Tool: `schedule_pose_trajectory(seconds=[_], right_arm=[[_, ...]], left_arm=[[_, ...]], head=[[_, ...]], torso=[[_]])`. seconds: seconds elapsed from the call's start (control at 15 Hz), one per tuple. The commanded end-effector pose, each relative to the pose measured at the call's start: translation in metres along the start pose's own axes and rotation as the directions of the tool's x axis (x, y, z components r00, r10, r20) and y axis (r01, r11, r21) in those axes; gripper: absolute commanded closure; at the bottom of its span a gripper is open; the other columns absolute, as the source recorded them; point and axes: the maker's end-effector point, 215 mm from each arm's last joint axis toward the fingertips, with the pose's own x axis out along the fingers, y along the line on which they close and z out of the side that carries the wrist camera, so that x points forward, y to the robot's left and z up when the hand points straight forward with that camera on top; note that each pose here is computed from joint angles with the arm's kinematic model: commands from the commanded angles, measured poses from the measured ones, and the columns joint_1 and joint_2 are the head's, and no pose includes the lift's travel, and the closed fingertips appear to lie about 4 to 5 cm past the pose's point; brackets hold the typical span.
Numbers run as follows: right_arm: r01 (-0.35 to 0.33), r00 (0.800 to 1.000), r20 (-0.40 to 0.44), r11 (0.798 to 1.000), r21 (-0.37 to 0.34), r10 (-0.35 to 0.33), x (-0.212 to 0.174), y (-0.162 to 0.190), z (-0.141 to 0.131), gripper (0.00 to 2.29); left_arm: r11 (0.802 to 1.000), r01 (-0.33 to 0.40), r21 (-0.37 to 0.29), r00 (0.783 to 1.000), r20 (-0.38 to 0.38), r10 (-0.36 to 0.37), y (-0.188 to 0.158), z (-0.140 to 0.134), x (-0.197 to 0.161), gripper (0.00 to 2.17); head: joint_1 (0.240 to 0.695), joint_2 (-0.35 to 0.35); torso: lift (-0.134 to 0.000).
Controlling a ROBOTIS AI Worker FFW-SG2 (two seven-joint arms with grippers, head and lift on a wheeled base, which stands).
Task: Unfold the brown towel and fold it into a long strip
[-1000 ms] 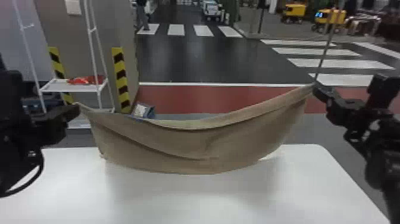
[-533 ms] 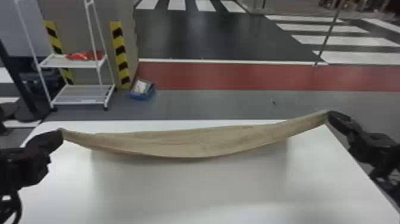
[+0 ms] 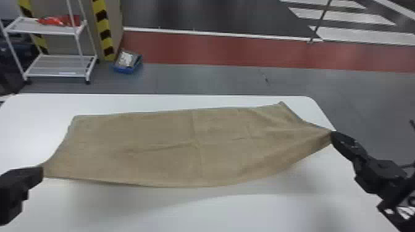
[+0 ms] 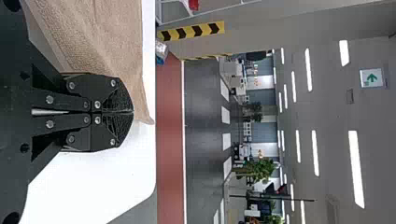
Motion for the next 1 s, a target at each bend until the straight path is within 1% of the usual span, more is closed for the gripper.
schedule_pose_trajectory(seconds=[0.0,0.07,0.13,0.27,0.33,0.4,0.47,0.53,0.6,0.73,0.87,0.93], right_arm=[[0.026,0.999,0.036,1.0,0.014,-0.026,-0.031,-0.014,0.012,1.42],[0.033,0.998,0.056,0.999,0.015,-0.034,-0.04,-0.019,0.021,1.42],[0.04,0.996,0.073,0.999,0.014,-0.041,-0.046,-0.024,0.029,1.42],[0.047,0.994,0.098,0.998,0.033,-0.05,-0.054,-0.032,0.037,1.42],[0.053,0.993,0.105,0.998,0.041,-0.058,-0.057,-0.036,0.039,1.42],[0.059,0.992,0.107,0.998,0.033,-0.062,-0.054,-0.038,0.041,1.42],[0.051,0.995,0.082,0.998,0.029,-0.053,-0.046,-0.035,0.034,1.42],[0.04,0.998,0.055,0.999,0.018,-0.041,-0.035,-0.027,0.024,1.42],[0.036,0.999,0.025,0.999,0.025,-0.036,-0.025,-0.025,0.013,1.42],[0.046,0.999,-0.022,0.998,0.038,-0.045,0.0,-0.033,-0.004,1.42],[0.061,0.997,-0.042,0.996,0.061,-0.058,0.014,-0.047,-0.013,1.42],[0.067,0.997,-0.046,0.995,0.073,-0.064,0.022,-0.053,-0.014,1.42]], left_arm=[[1.0,-0.018,-0.007,0.999,0.036,0.019,0.006,0.01,-0.016,2.0],[1.0,-0.015,-0.012,0.998,0.06,0.016,0.006,0.018,-0.024,2.0],[1.0,-0.008,-0.017,0.997,0.081,0.009,0.005,0.023,-0.031,2.0],[1.0,-0.005,-0.02,0.994,0.108,0.007,0.004,0.03,-0.041,2.0],[1.0,-0.007,-0.023,0.993,0.118,0.009,0.004,0.033,-0.045,2.0],[1.0,-0.01,-0.023,0.993,0.121,0.012,0.005,0.034,-0.046,2.0],[1.0,-0.006,-0.021,0.992,0.123,0.008,0.003,0.035,-0.045,2.0],[1.0,0.004,-0.02,0.994,0.114,-0.001,-0.002,0.035,-0.038,2.0],[1.0,0.013,-0.02,0.995,0.097,-0.011,-0.006,0.034,-0.027,2.0],[1.0,0.014,-0.019,0.998,0.055,-0.013,-0.011,0.033,0.002,2.0],[0.998,-0.058,0.0,0.998,0.01,0.058,-0.002,0.026,0.024,2.0],[0.998,-0.069,0.001,0.998,-0.006,0.069,0.0,0.025,0.033,2.0]], head=[[0.695,-0.161],[0.695,-0.164],[0.695,-0.183],[0.695,-0.205],[0.695,-0.215],[0.695,-0.233],[0.695,-0.238],[0.695,-0.241],[0.695,-0.24],[0.695,-0.229],[0.695,-0.215],[0.695,-0.211]], torso=[[-0.123],[-0.123],[-0.123],[-0.123],[-0.123],[-0.123],[-0.123],[-0.123],[-0.123],[-0.123],[-0.123],[-0.123]])
